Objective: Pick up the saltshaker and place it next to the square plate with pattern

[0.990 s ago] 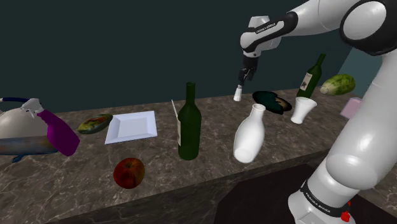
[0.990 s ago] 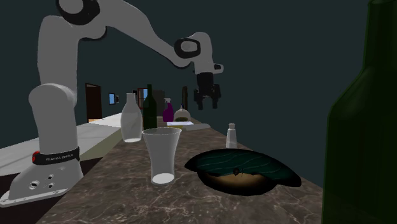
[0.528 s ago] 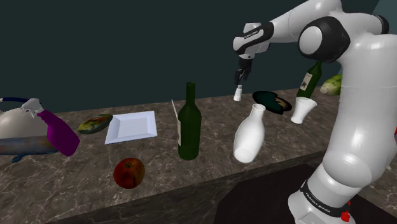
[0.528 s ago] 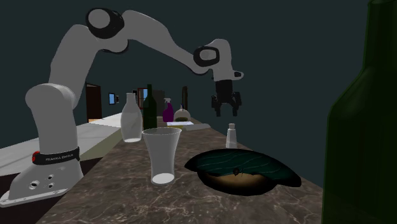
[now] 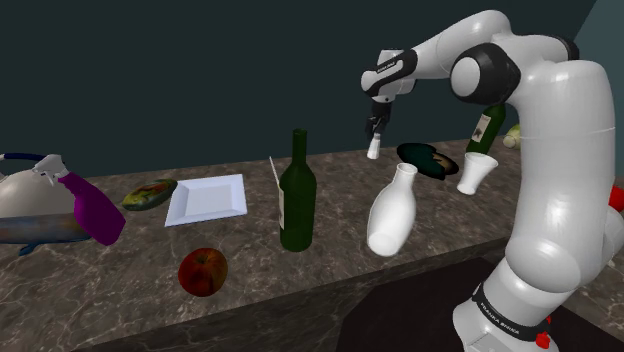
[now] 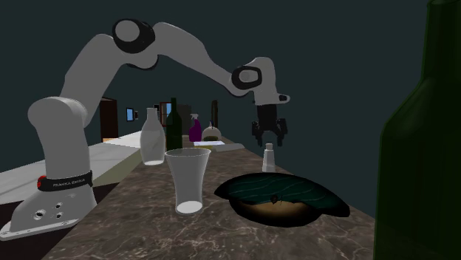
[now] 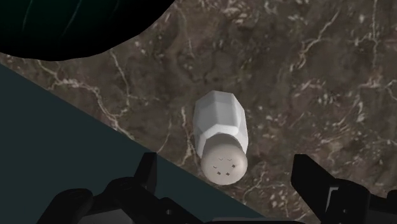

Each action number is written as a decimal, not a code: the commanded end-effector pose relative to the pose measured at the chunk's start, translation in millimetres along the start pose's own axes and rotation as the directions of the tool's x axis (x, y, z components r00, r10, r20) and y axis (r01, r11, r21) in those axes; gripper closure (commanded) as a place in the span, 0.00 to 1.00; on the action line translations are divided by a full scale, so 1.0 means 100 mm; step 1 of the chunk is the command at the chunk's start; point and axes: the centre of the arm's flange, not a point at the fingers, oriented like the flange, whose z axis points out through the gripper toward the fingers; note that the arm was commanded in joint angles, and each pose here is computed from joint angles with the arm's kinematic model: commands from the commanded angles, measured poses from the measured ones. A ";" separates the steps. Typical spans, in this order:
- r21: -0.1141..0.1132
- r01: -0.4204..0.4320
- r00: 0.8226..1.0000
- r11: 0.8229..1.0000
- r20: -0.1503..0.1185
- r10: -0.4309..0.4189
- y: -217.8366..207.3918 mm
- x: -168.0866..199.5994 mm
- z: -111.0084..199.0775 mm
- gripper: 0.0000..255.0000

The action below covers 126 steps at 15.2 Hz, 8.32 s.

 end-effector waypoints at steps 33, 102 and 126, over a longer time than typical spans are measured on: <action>0.000 0.000 1.000 1.000 0.000 0.000 0.07 0.01 -0.71 1.00; 0.000 0.000 1.000 1.000 0.000 0.000 -5.48 0.45 -1.96 1.00; 0.000 0.000 1.000 1.000 0.000 0.000 -5.60 0.42 -0.70 1.00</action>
